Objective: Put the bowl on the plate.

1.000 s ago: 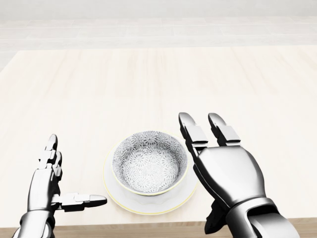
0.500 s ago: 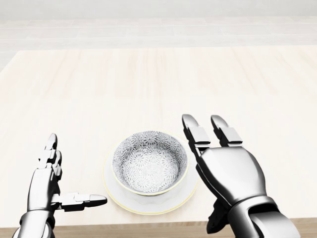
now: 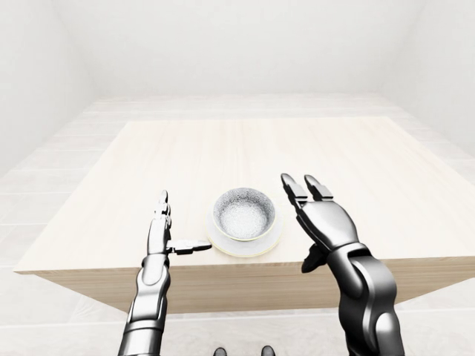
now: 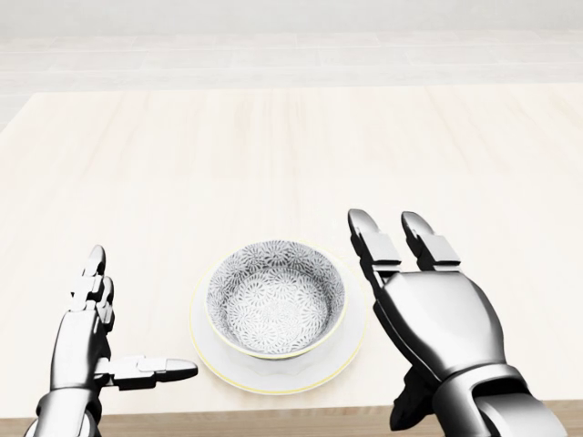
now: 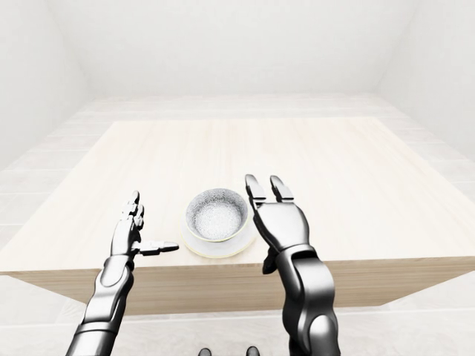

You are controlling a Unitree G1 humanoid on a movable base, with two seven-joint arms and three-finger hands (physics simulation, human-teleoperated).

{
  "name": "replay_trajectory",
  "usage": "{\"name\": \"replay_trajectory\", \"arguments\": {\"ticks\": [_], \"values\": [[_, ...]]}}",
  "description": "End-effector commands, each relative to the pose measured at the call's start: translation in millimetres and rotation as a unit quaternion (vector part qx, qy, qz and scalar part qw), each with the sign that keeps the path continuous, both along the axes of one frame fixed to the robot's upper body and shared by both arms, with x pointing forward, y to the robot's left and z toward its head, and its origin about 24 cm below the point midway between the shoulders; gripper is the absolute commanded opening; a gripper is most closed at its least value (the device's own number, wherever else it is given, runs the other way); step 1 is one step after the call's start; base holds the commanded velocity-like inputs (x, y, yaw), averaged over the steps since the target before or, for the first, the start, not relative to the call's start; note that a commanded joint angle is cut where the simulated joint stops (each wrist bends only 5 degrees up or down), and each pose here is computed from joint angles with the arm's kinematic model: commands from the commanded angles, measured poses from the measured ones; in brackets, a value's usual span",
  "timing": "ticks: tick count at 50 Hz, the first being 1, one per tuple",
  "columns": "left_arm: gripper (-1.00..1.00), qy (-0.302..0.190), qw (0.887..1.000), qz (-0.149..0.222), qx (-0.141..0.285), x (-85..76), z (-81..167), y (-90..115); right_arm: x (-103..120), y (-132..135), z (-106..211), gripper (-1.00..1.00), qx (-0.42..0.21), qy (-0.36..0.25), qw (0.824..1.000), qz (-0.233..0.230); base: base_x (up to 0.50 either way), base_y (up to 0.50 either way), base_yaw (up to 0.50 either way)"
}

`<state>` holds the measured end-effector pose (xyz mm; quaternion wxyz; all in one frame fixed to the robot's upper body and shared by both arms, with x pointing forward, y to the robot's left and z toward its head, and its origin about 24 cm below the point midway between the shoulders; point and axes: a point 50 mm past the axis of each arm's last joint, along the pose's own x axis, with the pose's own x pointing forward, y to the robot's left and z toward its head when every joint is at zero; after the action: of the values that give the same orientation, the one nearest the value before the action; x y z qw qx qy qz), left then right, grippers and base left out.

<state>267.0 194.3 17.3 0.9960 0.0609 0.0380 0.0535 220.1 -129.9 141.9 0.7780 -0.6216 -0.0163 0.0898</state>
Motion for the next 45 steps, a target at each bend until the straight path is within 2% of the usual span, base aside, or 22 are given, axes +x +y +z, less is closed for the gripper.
{"name": "replay_trajectory", "arguments": {"ticks": [1, 14, 20, 30, 36, 37, 38, 39, 40, 43, 45], "values": [[1.00, -0.002, 1.000, 0.000, 0.001, -1.0, 0.9, 0.0, 3.7, -5.4, 0.0, 1.00, 0.006, 0.001, 1.000, -0.006, 0.00, 0.00, 0.00], [1.00, -0.004, 1.000, 0.001, 0.001, -1.4, 1.7, 0.4, 40.3, -32.1, -4.5, 1.00, 0.038, 0.015, 0.999, -0.020, 0.00, 0.00, 0.00], [1.00, -0.009, 1.000, 0.000, 0.001, -0.2, 4.0, -1.1, 45.0, -40.6, 2.3, 1.00, 0.057, 0.012, 0.998, -0.014, 0.00, 0.00, 0.00], [1.00, -0.008, 1.000, -0.003, 0.003, 0.8, 3.6, -3.1, 66.4, -70.4, -7.7, 1.00, 0.124, 0.031, 0.991, -0.029, 0.00, 0.00, 0.00], [1.00, -0.004, 1.000, -0.006, 0.003, 2.1, 2.0, -5.4, 71.2, -73.3, -7.2, 1.00, 0.140, 0.026, 0.989, -0.025, 0.00, 0.00, 0.00], [1.00, 0.004, 1.000, -0.008, 0.001, 7.1, -0.9, -6.6, 75.3, -73.3, -10.6, 1.00, 0.171, 0.007, 0.985, -0.034, 0.00, 0.00, 0.00], [1.00, 0.007, 1.000, -0.008, 0.001, 7.5, -2.0, -6.4, 75.7, -73.4, -10.7, 1.00, 0.170, 0.007, 0.985, -0.033, 0.00, 0.00, 0.00], [1.00, 0.033, 0.999, -0.008, -0.004, 19.6, -10.3, -7.6, 83.0, -70.6, -27.7, 1.00, 0.199, 0.001, 0.978, -0.054, 0.00, 0.00, 0.00], [1.00, 0.042, 0.999, -0.007, -0.005, 20.3, -14.2, -7.1, 84.6, -71.3, -27.9, 1.00, 0.197, 0.002, 0.979, -0.054, 0.00, 0.00, 0.00], [1.00, 0.102, 0.995, 0.001, -0.006, 30.0, -34.5, -7.2, 96.6, -77.9, -81.4, 1.00, 0.151, 0.029, 0.979, -0.132, 0.00, 0.00, 0.00], [1.00, 0.136, 0.991, 0.007, 0.002, 32.2, -45.3, -7.2, 98.7, -81.9, -107.7, 1.00, 0.141, 0.061, 0.975, -0.161, 0.00, 0.00, 0.00]]}}
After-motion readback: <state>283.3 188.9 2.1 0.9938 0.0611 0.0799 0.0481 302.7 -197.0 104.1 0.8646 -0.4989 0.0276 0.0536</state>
